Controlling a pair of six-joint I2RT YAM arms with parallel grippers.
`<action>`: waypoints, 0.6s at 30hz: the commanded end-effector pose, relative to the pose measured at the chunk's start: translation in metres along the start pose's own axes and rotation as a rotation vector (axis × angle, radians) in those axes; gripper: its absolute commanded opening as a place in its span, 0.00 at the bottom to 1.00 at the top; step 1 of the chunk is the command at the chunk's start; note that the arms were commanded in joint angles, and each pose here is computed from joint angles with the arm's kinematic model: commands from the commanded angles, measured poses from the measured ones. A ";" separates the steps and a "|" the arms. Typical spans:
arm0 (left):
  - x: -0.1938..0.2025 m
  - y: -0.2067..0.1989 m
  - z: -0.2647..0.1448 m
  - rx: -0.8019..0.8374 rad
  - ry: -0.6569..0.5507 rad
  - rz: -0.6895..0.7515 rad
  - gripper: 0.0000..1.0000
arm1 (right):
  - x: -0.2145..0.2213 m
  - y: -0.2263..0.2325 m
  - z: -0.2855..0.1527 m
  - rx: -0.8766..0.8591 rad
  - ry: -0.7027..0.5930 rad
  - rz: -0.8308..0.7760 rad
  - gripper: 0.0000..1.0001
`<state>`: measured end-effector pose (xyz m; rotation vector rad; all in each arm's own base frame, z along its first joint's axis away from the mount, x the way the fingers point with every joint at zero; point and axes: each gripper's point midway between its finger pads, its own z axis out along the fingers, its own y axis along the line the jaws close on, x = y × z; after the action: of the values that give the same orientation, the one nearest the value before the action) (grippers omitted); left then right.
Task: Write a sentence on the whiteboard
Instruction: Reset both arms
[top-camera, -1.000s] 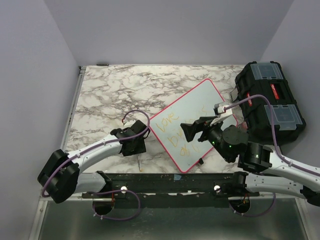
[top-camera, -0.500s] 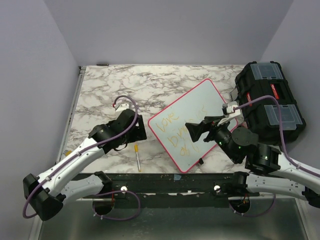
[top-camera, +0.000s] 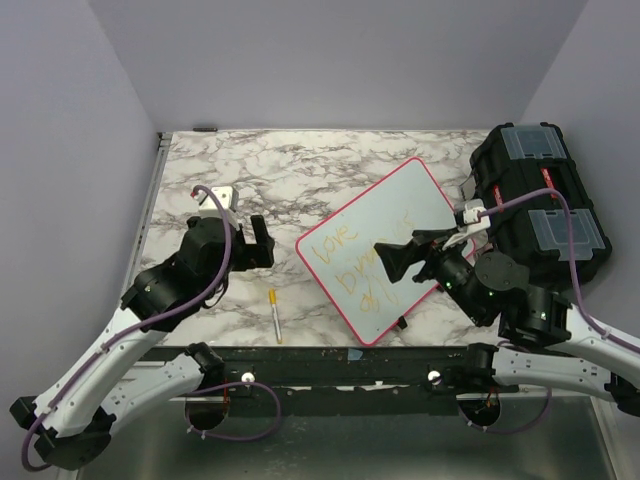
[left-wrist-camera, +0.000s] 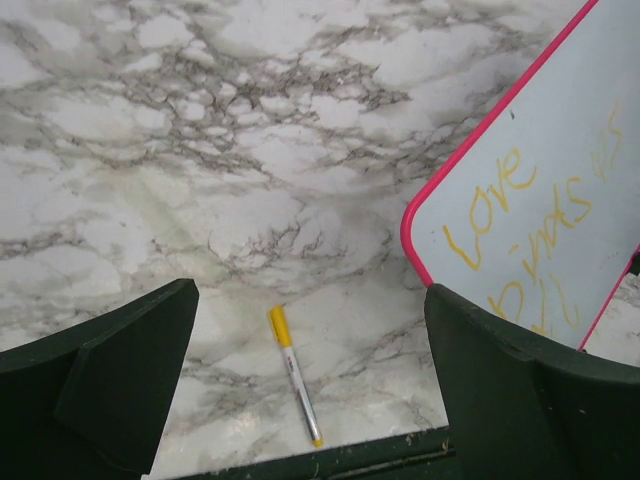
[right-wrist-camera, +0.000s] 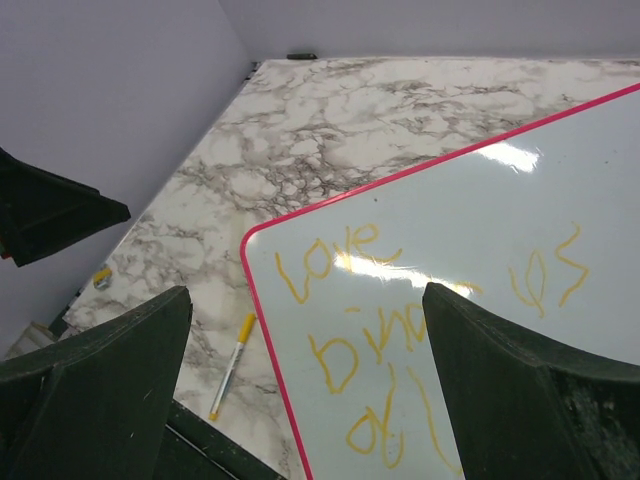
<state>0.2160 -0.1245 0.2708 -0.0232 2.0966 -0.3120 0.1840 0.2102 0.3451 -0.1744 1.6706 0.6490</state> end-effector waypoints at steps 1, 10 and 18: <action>-0.014 0.003 0.001 0.052 -0.165 0.048 0.98 | 0.013 -0.006 -0.005 -0.015 0.009 0.007 1.00; -0.021 0.012 -0.012 0.034 -0.191 0.045 0.98 | 0.019 -0.020 -0.010 0.012 -0.025 0.003 1.00; -0.006 0.043 -0.014 -0.074 -0.187 0.137 0.99 | 0.003 -0.029 -0.014 0.054 -0.059 -0.034 1.00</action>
<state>0.2139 -0.1042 0.2832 0.0324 1.9213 -0.2861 0.1812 0.1895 0.3212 -0.1704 1.6584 0.6138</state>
